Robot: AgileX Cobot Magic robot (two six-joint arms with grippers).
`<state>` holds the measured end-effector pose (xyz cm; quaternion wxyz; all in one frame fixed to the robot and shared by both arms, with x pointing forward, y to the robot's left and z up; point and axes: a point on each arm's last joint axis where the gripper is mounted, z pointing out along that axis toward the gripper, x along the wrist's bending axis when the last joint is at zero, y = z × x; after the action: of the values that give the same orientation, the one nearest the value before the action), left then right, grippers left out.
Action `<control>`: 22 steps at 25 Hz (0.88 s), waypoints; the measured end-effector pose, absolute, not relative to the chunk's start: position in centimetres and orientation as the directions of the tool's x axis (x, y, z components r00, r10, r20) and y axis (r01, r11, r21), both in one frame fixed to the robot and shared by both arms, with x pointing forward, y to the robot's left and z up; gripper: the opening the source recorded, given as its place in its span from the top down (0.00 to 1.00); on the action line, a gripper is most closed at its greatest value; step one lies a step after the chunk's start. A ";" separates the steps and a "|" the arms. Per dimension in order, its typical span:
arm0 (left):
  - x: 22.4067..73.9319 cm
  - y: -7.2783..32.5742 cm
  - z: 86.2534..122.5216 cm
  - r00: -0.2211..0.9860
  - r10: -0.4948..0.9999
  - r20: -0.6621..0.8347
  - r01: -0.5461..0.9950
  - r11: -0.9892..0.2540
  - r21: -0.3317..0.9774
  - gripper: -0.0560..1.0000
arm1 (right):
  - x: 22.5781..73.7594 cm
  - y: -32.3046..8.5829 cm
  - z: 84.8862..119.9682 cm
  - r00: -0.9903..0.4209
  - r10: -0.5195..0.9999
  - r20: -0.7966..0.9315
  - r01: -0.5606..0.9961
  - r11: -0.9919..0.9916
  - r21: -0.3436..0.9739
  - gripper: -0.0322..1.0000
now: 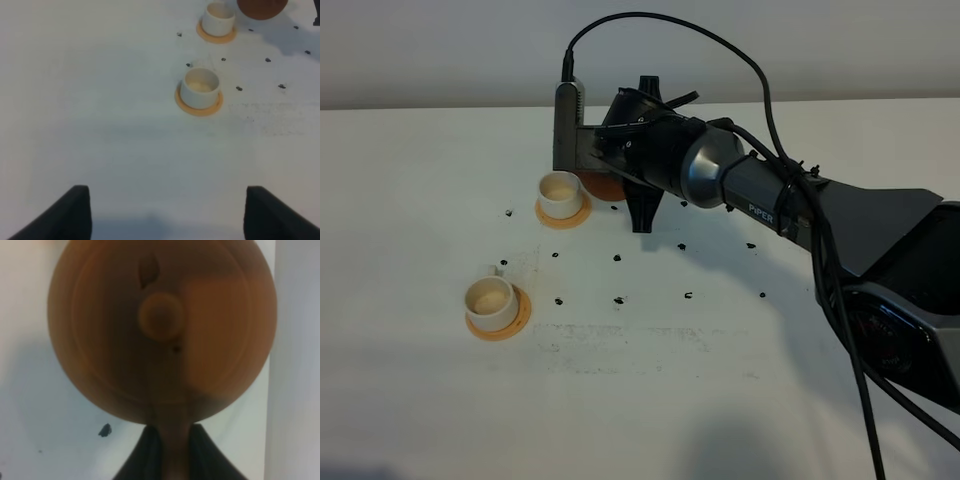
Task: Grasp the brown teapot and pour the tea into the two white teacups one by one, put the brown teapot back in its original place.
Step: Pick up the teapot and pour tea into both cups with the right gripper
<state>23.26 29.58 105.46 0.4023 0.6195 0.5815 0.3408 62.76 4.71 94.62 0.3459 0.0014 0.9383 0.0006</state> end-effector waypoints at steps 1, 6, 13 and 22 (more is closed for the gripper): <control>23.3 29.6 105.5 0.091 0.995 -0.046 0.446 0.000 0.895 0.37 | 62.8 4.7 94.6 -0.761 -0.002 -0.649 -0.002 1.000 -0.001 0.85; 23.3 29.6 105.5 0.091 0.995 -0.046 0.446 0.000 0.895 0.37 | 62.8 4.7 94.6 -0.759 -0.010 -0.651 -0.007 1.000 -0.007 0.85; 23.3 29.6 105.5 0.091 0.995 -0.046 0.446 0.000 0.895 0.37 | 62.9 4.7 93.8 -0.760 -0.036 -0.649 -0.017 0.999 -0.036 0.85; 23.3 29.6 105.5 0.091 0.995 -0.046 0.446 0.000 0.895 0.37 | 63.1 4.6 93.9 -0.746 -0.081 -0.661 -0.044 0.996 -0.072 0.85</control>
<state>23.26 29.58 105.46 0.4023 0.6195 0.5815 0.3408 63.05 4.64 93.89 0.3548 -0.0334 0.9340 -0.0257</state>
